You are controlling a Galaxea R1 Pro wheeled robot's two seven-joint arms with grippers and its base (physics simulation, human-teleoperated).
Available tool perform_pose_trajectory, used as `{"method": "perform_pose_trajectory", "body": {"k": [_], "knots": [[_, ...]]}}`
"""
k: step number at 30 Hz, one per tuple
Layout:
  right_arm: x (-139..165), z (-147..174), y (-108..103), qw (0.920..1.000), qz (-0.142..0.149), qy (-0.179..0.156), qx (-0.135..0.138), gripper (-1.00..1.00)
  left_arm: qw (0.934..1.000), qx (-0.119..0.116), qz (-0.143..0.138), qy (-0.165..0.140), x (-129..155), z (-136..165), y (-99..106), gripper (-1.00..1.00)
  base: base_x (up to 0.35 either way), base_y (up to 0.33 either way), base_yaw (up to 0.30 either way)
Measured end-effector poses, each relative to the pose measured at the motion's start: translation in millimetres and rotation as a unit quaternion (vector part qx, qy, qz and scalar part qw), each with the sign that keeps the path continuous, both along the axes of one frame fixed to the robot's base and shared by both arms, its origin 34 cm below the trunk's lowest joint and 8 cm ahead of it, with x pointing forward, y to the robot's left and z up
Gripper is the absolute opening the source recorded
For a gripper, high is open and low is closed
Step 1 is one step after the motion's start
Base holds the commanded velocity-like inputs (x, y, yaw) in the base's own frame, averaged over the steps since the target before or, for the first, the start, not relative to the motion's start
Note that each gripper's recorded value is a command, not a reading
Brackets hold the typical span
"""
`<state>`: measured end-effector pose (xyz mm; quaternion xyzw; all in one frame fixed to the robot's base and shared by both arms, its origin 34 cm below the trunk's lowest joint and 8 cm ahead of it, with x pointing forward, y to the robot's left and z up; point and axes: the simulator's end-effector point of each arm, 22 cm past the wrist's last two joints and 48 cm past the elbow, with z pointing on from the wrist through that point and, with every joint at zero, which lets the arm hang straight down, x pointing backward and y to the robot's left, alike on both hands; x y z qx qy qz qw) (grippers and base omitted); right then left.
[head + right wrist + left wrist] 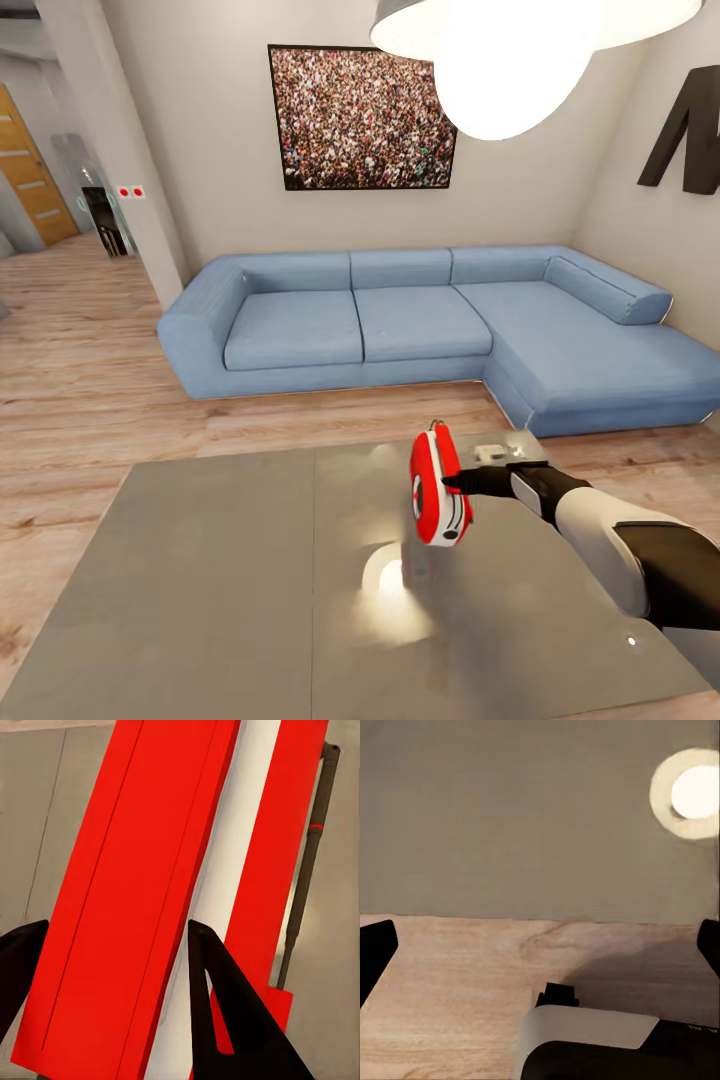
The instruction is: Turn on the radio receiver that's on the table in the living room.
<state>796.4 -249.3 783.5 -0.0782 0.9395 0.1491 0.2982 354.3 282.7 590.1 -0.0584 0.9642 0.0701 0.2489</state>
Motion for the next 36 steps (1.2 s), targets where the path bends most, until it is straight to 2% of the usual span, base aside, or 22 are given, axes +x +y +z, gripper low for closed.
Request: {"method": "perform_pose_trajectory", "body": {"k": [2,5,9,12,13,17,22,27,29,31,32,33,36], "knots": [[-2,2,3,0.9999,0.008,0.001,0.013,-1.00,0.9996,-0.001,-0.001,-0.027,32,16,-1,1.00,0.000,0.000,0.000],[-4,3,5,0.9996,0.016,0.002,0.023,-1.00,0.9991,-0.006,-0.001,-0.042,68,37,-4,1.00,0.000,0.000,0.000],[-6,3,6,0.9995,0.024,0.003,0.022,-1.00,0.9981,-0.011,-0.003,-0.061,109,69,-7,1.00,0.000,0.000,0.000],[-8,1,5,0.9994,0.031,0.006,0.015,-1.00,0.9961,-0.014,-0.004,-0.087,139,99,-8,1.00,0.000,0.000,0.000],[-8,1,6,0.9993,0.032,0.006,0.015,-1.00,0.9953,-0.014,-0.004,-0.096,148,109,-8,-1.00,0.000,0.000,0.000],[-11,-1,9,0.9992,0.037,0.010,0.015,-1.00,0.9930,-0.019,-0.009,-0.116,166,130,-14,-1.00,0.000,0.000,0.000],[-20,1,27,0.9969,0.059,0.019,0.048,-1.00,0.9895,-0.044,-0.043,-0.131,176,143,-54,-1.00,0.000,0.000,0.000],[-34,5,47,0.9915,0.090,0.032,0.089,-1.00,0.9841,-0.083,-0.053,-0.148,185,156,-89,-1.00,0.000,0.000,0.000],[-45,6,61,0.9862,0.118,0.042,0.109,-1.00,0.9830,-0.096,-0.051,-0.148,185,157,-101,-1.00,0.000,0.000,0.000],[-59,12,78,0.9776,0.151,0.053,0.137,-1.00,0.9818,-0.107,-0.051,-0.148,186,159,-115,-1.00,0.000,0.000,0.000],[-69,15,87,0.9708,0.177,0.062,0.150,-1.00,0.9805,-0.114,-0.059,-0.149,185,160,-128,-1.00,0.000,0.000,0.000],[-75,14,90,0.9674,0.190,0.069,0.153,-1.00,0.9795,-0.116,-0.067,-0.150,185,162,-135,-1.00,0.000,0.000,0.000],[-89,11,103,0.9607,0.210,0.081,0.163,-1.00,0.9758,-0.123,-0.094,-0.154,185,167,-157,-1.00,0.000,0.000,0.000]]}}
